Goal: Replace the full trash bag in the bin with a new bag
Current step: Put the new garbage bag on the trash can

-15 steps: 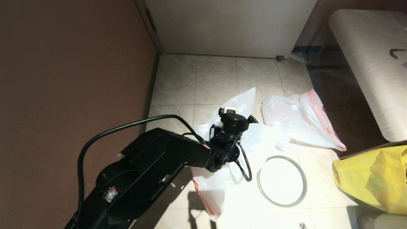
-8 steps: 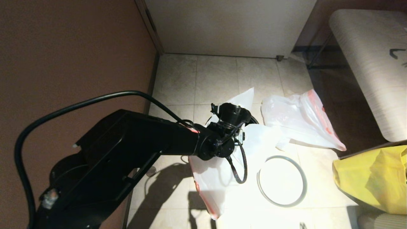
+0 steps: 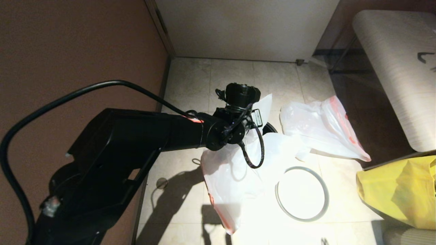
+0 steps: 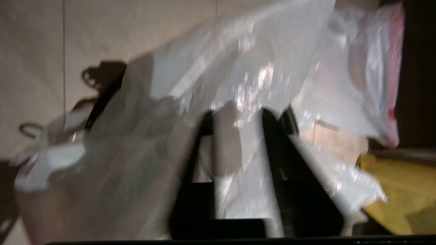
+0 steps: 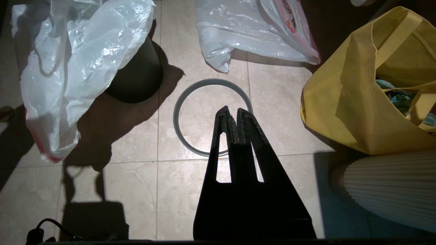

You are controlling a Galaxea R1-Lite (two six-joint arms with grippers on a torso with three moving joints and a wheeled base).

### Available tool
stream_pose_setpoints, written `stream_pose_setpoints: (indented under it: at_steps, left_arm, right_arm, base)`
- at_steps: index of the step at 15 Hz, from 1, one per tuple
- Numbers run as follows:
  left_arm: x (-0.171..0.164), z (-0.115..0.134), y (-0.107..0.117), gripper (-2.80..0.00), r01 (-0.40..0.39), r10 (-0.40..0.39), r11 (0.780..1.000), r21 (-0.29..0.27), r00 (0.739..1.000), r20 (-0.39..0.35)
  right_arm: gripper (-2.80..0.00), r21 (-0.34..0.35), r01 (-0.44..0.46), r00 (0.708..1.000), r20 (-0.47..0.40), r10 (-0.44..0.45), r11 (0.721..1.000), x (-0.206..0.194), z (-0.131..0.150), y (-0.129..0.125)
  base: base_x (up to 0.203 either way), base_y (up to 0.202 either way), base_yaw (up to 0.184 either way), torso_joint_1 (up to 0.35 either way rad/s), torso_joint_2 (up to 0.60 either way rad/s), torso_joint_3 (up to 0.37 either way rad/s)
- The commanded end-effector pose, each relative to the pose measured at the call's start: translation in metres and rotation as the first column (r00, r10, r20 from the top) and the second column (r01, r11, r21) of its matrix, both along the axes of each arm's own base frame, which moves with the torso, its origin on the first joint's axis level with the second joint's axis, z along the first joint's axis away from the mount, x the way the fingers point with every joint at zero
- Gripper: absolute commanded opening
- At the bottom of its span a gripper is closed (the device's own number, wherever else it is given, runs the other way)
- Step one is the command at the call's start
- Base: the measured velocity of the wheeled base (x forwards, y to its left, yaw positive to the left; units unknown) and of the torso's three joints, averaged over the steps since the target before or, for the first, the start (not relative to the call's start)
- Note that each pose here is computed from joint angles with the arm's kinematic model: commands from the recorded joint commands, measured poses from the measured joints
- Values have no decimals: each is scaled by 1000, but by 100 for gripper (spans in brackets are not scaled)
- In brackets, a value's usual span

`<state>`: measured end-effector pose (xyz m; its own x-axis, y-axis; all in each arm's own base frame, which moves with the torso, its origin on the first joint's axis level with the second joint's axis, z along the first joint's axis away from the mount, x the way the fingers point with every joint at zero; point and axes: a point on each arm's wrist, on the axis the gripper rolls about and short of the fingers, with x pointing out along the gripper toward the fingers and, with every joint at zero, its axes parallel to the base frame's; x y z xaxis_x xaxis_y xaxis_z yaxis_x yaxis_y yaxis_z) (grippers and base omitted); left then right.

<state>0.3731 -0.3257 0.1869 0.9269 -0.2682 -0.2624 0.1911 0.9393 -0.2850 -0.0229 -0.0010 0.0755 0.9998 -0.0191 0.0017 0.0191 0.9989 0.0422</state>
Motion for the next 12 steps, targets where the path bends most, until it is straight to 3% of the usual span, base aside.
stream_pose_setpoints:
  at_steps: [1,2,5,8,10,12]
  left_arm:
    - [24,-21,0,-280,-15,15,1000,0,997,80]
    - [28,-25,0,-280,-10,9,1000,8,995,97]
    - [32,-27,-5,-280,45,-38,998,-39,986,165]
    - [47,-59,-7,-280,82,-87,996,29,975,202]
    - [49,-87,-12,-280,94,-106,992,89,984,142]
    - [57,-123,-6,-280,172,-180,966,194,983,27]
  right_arm:
    - [-280,1,0,1000,-1,0,1000,0,0,0]
    - [-280,-1,-1,1000,-2,1,1000,0,0,0]
    - [-280,-1,0,1000,-2,0,1000,0,0,0]
    - [-280,0,1,1000,-2,-1,1000,0,0,0]
    - [-280,0,0,1000,-1,0,1000,0,0,0]
    - [-280,0,-1,1000,0,1,1000,0,0,0]
  base:
    - [0,0,0,0,0,0]
    - [0,0,0,0,0,0]
    - [0,0,0,0,0,0]
    - [0,0,0,0,0,0]
    - [0,0,0,0,0,0]
    - [0,0,0,0,0,0]
